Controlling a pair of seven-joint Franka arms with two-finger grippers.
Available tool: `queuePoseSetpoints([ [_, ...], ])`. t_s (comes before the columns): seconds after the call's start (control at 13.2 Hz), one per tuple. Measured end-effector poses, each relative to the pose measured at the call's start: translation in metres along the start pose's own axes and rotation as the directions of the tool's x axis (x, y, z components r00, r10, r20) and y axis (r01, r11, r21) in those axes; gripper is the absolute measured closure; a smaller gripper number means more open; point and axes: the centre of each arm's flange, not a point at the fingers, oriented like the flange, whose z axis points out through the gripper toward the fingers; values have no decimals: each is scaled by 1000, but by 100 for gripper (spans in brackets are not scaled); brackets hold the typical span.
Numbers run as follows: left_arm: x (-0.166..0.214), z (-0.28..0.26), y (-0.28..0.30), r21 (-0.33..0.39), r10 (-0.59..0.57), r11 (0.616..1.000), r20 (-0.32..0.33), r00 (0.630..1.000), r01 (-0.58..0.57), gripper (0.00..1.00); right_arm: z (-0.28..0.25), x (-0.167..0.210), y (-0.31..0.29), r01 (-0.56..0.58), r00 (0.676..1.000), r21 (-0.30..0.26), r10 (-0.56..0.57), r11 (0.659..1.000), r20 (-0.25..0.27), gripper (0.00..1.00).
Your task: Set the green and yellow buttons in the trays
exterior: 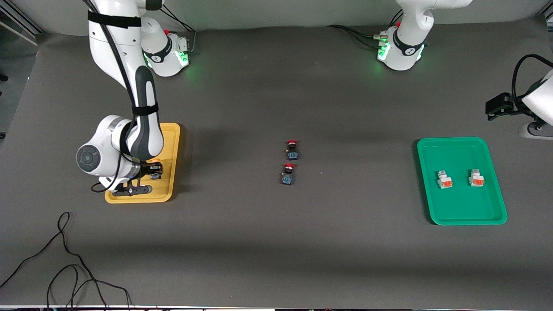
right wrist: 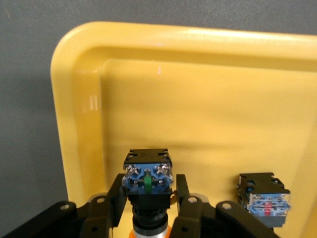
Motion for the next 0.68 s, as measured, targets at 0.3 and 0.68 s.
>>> queuePoseSetpoints([
  [0.3,2,5,11,-87,-25,996,-1,1000,25,0,2,1,-1,-3,1000,-1,3,1000,2,44],
  [0.68,11,25,25,-132,-35,991,-1,999,35,0,-83,9,17,-24,1000,82,26,996,-16,0],
])
